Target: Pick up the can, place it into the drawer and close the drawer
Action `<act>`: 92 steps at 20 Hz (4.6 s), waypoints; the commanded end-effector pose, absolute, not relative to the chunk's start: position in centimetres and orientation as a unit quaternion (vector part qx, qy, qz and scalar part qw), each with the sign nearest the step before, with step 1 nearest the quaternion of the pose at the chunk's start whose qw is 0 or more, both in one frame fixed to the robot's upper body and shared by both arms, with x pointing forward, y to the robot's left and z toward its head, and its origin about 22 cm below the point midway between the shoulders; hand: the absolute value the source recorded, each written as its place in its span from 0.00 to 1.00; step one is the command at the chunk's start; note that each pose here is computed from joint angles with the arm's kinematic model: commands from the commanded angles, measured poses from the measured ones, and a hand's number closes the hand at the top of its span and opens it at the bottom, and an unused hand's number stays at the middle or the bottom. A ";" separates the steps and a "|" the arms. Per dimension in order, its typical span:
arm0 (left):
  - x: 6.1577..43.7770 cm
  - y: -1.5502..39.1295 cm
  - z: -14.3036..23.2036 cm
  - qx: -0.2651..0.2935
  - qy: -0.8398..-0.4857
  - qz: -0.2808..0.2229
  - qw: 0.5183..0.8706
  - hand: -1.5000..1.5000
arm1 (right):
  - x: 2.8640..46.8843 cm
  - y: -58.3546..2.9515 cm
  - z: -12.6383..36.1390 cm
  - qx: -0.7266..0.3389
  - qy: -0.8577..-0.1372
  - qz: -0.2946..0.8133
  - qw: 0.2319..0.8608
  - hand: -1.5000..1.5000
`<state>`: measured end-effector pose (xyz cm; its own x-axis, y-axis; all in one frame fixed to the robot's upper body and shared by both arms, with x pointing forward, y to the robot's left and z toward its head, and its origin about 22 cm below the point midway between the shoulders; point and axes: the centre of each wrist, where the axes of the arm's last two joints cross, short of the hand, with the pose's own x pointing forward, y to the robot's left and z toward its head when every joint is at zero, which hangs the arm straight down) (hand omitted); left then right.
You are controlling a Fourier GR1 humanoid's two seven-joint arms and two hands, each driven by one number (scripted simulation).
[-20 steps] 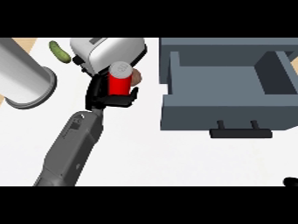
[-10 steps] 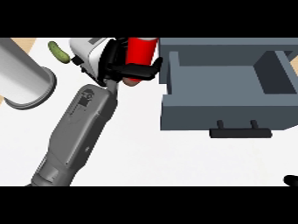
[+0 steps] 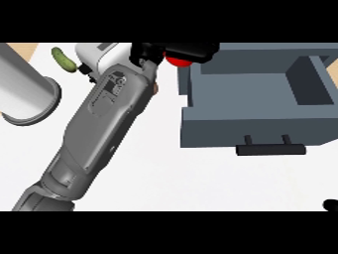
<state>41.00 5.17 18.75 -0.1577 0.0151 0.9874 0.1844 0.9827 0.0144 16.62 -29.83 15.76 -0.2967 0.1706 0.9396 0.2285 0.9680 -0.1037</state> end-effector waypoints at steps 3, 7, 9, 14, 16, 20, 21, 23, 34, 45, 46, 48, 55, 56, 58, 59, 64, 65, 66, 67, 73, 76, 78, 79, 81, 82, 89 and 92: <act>42.2 2.6 22.6 -0.056 -0.757 -0.070 0.647 1.00 | 17.1 -30.3 15.4 -0.128 -0.806 -0.027 0.577 0.00; 42.5 0.7 26.0 -0.060 -0.746 -0.082 0.659 1.00 | 17.1 -30.6 15.7 -0.119 -0.806 -0.026 0.579 0.00; 42.7 0.1 24.8 -0.037 -0.748 -0.087 0.657 1.00 | 16.4 -29.8 16.1 -0.117 -0.808 -0.019 0.577 0.00; 42.6 -1.4 25.6 -0.029 -0.742 -0.100 0.663 1.00 | 18.2 -30.1 16.2 -0.110 -0.809 -0.020 0.577 0.00; 42.3 -2.1 25.5 -0.015 -0.744 -0.096 0.661 1.00 | 18.4 -28.5 16.9 -0.099 -0.813 -0.019 0.573 0.00; 43.2 -1.9 26.4 -0.010 -0.749 -0.101 0.655 1.00 | 18.1 -30.3 16.6 -0.113 -0.811 -0.016 0.573 0.00; 42.6 -2.5 25.8 0.007 -0.744 -0.093 0.661 1.00 | 18.5 -29.6 17.0 -0.099 -0.813 -0.009 0.574 0.00; 43.3 -1.7 24.7 0.026 -0.746 -0.091 0.659 1.00 | 19.0 -28.7 17.4 -0.098 -0.814 -0.003 0.572 0.00; 43.6 -1.8 24.7 0.065 -0.756 -0.033 0.651 0.00 | 18.6 -29.9 17.6 -0.131 -0.825 0.032 0.549 0.00; 43.8 -1.3 23.9 0.020 -0.749 0.003 0.662 0.00 | 22.0 -27.8 18.2 -0.212 -0.825 0.175 0.494 0.00; 43.5 -2.1 25.9 0.017 -0.749 -0.002 0.662 0.00 | 21.9 -28.0 18.3 -0.218 -0.818 0.189 0.498 0.00; 43.5 -1.9 25.4 0.011 -0.755 0.002 0.656 0.00 | 22.9 -26.9 18.7 -0.240 -0.814 0.220 0.481 0.00; 43.5 -2.3 26.5 0.019 -0.760 0.003 0.649 0.00 | 26.1 -23.4 16.2 -0.309 -0.783 0.294 0.452 0.00; 43.6 -2.1 26.1 0.020 -0.764 0.002 0.644 0.00 | 28.2 -24.8 16.7 -0.322 -0.777 0.299 0.450 0.00; 43.8 -1.7 25.0 0.020 -0.763 -0.004 0.646 0.00 | 29.0 -23.5 14.7 -0.330 -0.764 0.314 0.457 0.00; 43.8 -1.5 24.5 0.024 -0.768 -0.006 0.640 0.00 | 29.6 -23.9 14.9 -0.332 -0.759 0.335 0.449 0.00; 43.9 -1.4 24.5 0.028 -0.762 -0.008 0.647 0.00 | 32.9 -22.2 11.7 -0.381 -0.725 0.372 0.438 0.00; 44.6 0.1 25.6 0.014 -0.758 -0.011 0.653 0.00 | 32.1 -20.6 9.6 -0.374 -0.720 0.383 0.442 0.00; 44.3 -0.7 25.5 0.016 -0.758 -0.009 0.652 0.00 | 33.8 -20.5 10.7 -0.387 -0.716 0.389 0.433 0.00; 44.1 -1.0 25.1 0.006 -0.755 -0.003 0.656 0.00 | 34.4 -22.3 11.1 -0.390 -0.716 0.390 0.428 0.00; 44.9 1.1 26.2 0.033 -0.753 0.007 0.657 0.00 | 37.4 -19.2 7.4 -0.403 -0.711 0.392 0.421 0.00; 45.3 2.9 25.4 0.037 -0.759 0.000 0.650 0.00 | 38.2 -19.8 4.9 -0.433 -0.695 0.386 0.425 0.00; 45.6 3.9 25.6 0.029 -0.754 0.002 0.656 0.00 | 39.7 -18.7 5.6 -0.444 -0.698 0.376 0.418 0.00; 45.3 3.3 26.4 0.025 -0.760 -0.002 0.650 0.00 | 40.3 -19.3 5.5 -0.462 -0.695 0.373 0.407 0.00; 45.9 5.5 26.6 0.038 -0.755 0.005 0.654 0.00 | 40.7 -19.3 5.1 -0.477 -0.695 0.357 0.402 0.00; 45.8 5.3 25.5 0.036 -0.749 0.010 0.661 0.00 | 41.7 -20.6 6.8 -0.484 -0.700 0.338 0.402 0.00; 45.8 8.0 27.6 0.038 -0.751 -0.003 0.660 0.00 | 44.0 -17.5 7.8 -0.505 -0.701 0.332 0.379 0.00; 45.2 6.6 26.2 0.021 -0.745 0.002 0.666 0.00 | 45.4 -16.8 10.3 -0.515 -0.701 0.320 0.374 0.00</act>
<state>45.56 6.68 26.42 -0.1270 -0.0478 0.9907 -0.0546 0.9977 0.0411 44.08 -18.46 8.21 -0.1927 0.9609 0.1991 0.4453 0.2664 -0.8548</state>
